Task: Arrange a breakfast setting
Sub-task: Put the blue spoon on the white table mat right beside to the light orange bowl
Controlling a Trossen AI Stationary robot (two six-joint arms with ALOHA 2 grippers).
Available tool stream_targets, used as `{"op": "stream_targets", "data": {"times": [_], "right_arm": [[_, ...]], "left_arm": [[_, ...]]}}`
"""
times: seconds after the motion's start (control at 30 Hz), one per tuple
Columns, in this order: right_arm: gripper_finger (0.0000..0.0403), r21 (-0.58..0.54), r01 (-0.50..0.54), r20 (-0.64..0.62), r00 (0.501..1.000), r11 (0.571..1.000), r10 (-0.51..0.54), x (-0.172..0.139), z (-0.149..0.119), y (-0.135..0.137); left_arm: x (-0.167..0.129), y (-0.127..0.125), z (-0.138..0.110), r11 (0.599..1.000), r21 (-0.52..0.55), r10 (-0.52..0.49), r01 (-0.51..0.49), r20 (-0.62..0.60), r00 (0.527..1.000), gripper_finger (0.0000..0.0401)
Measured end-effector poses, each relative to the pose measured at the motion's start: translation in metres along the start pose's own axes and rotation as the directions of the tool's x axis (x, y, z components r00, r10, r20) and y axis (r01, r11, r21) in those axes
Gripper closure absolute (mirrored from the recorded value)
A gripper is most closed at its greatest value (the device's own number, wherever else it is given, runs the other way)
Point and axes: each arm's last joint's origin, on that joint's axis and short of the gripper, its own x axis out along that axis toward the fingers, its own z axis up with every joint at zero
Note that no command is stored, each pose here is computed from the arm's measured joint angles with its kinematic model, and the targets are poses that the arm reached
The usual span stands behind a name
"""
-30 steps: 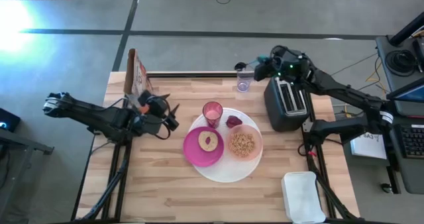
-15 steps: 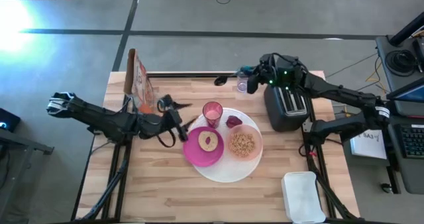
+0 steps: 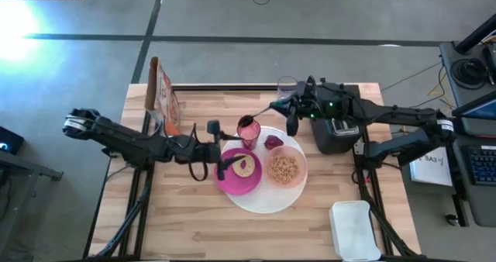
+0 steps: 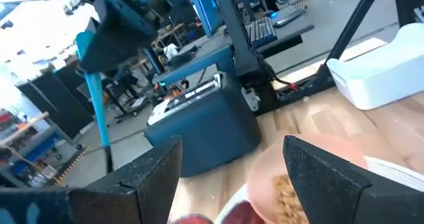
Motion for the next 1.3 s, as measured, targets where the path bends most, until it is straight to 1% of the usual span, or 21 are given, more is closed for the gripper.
{"op": "stream_targets", "data": {"times": [0.07, 0.17, 0.27, 0.33, 0.4, 0.5, 0.7, 0.87, 0.93, 1.0, 1.1, 1.3], "right_arm": [[0.0394, -0.018, -0.009, 0.009, 1.0, 1.0, 0.01, 0.0, -0.001, 0.008], [0.0394, -0.035, 0.016, 0.034, 0.999, 0.999, -0.015, -0.001, -0.002, 0.018], [0.0394, -0.038, 0.019, 0.051, 0.999, 0.999, -0.017, -0.002, -0.003, 0.026], [0.0394, -0.037, 0.019, 0.065, 0.998, 0.999, -0.016, -0.002, -0.004, 0.031], [0.0394, -0.041, 0.04, 0.076, 0.996, 0.998, -0.037, 0.0, -0.005, 0.035], [0.0394, -0.061, 0.103, 0.089, 0.991, 0.993, -0.098, 0.003, -0.009, 0.041], [0.0394, -0.069, 0.229, 0.098, 0.97, 0.971, -0.222, 0.001, -0.015, 0.048], [0.0394, -0.075, 0.371, 0.119, 0.925, 0.926, -0.361, -0.006, -0.018, 0.055], [0.0394, -0.072, 0.411, 0.132, 0.907, 0.909, -0.4, -0.008, -0.019, 0.058], [0.0394, -0.071, 0.413, 0.136, 0.906, 0.908, -0.401, -0.007, -0.021, 0.061], [0.0394, -0.062, 0.388, 0.151, 0.915, 0.92, -0.375, -0.005, -0.022, 0.068], [0.0394, -0.08, 0.355, 0.184, 0.924, 0.932, -0.336, 0.002, -0.025, 0.079]], "left_arm": [[0.002, 0.001, 0.003, 1.0, 0.019, 0.019, -0.019, 0.001, 1.0, 0.0155], [0.009, 0.004, 0.008, 0.991, 0.049, 0.128, -0.126, -0.045, 0.991, 0.0155], [0.018, 0.007, 0.011, 0.955, 0.101, 0.289, -0.277, -0.123, 0.95, 0.0155], [0.023, 0.009, 0.014, 0.936, 0.121, 0.347, -0.331, -0.151, 0.926, 0.0155], [0.029, 0.008, 0.015, 0.937, 0.121, 0.344, -0.328, -0.147, 0.927, 0.0155], [0.038, 0.002, 0.012, 0.941, 0.134, 0.33, -0.311, -0.155, 0.931, 0.0155], [0.046, 0.002, 0.008, 0.917, 0.147, 0.391, -0.37, -0.156, 0.907, 0.0155], [0.045, 0.002, 0.009, 0.91, 0.139, 0.41, -0.391, -0.159, 0.898, 0.0155], [0.045, 0.003, 0.009, 0.91, 0.137, 0.411, -0.392, -0.159, 0.898, 0.0155], [0.046, 0.003, 0.009, 0.909, 0.134, 0.413, -0.395, -0.158, 0.897, 0.0155], [0.046, 0.007, 0.009, 0.903, 0.12, 0.427, -0.412, -0.147, 0.892, 0.0155], [0.049, 0.022, 0.01, 0.873, 0.063, 0.488, -0.484, -0.11, 0.866, 0.0162]]}}
